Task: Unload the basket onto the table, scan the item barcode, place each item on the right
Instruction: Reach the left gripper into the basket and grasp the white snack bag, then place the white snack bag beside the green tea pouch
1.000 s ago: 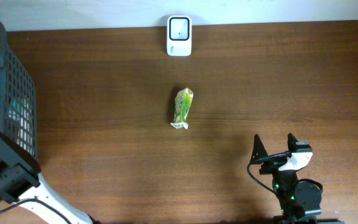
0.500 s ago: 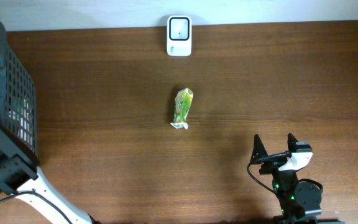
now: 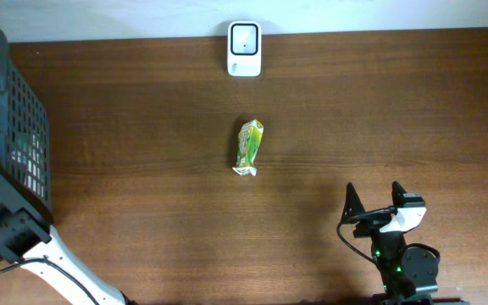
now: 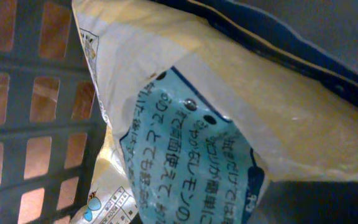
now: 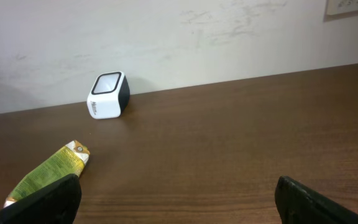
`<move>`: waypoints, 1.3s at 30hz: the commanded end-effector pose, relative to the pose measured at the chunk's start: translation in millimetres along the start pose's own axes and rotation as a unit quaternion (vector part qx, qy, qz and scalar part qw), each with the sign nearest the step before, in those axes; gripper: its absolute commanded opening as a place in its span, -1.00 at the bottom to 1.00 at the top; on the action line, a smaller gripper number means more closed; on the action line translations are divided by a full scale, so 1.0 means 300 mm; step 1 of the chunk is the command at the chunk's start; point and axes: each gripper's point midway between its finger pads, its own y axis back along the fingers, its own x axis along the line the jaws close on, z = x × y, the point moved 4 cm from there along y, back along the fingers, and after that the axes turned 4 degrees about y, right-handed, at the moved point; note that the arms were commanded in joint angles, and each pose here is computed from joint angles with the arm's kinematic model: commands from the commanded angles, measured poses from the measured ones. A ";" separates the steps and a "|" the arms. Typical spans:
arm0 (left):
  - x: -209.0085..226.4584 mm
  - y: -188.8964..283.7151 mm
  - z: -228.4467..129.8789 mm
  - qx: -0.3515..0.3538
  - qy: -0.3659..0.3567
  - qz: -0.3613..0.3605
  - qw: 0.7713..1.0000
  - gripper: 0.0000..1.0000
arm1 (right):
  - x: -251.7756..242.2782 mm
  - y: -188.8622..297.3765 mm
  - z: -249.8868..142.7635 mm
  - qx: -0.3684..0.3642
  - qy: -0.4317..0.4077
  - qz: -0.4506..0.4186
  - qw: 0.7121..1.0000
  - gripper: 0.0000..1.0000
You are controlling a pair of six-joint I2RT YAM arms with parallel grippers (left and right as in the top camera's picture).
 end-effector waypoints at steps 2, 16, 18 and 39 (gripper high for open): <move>0.165 0.324 0.108 -0.102 0.094 0.000 0.990 -1.00 | -0.009 -0.001 -0.010 0.001 -0.002 -0.007 1.000 0.97; -0.056 1.482 -0.096 -0.277 0.135 -0.405 0.861 -1.00 | -0.009 -0.001 -0.010 0.001 -0.002 -0.007 1.000 0.97; -0.202 1.461 -0.128 -0.237 0.091 -0.422 0.870 -1.00 | -0.009 -0.001 -0.010 0.001 -0.002 -0.007 1.000 0.97; -1.420 1.144 -0.526 0.012 -0.109 -0.390 0.914 0.98 | -0.009 -0.001 -0.010 0.001 -0.002 -0.007 1.000 0.97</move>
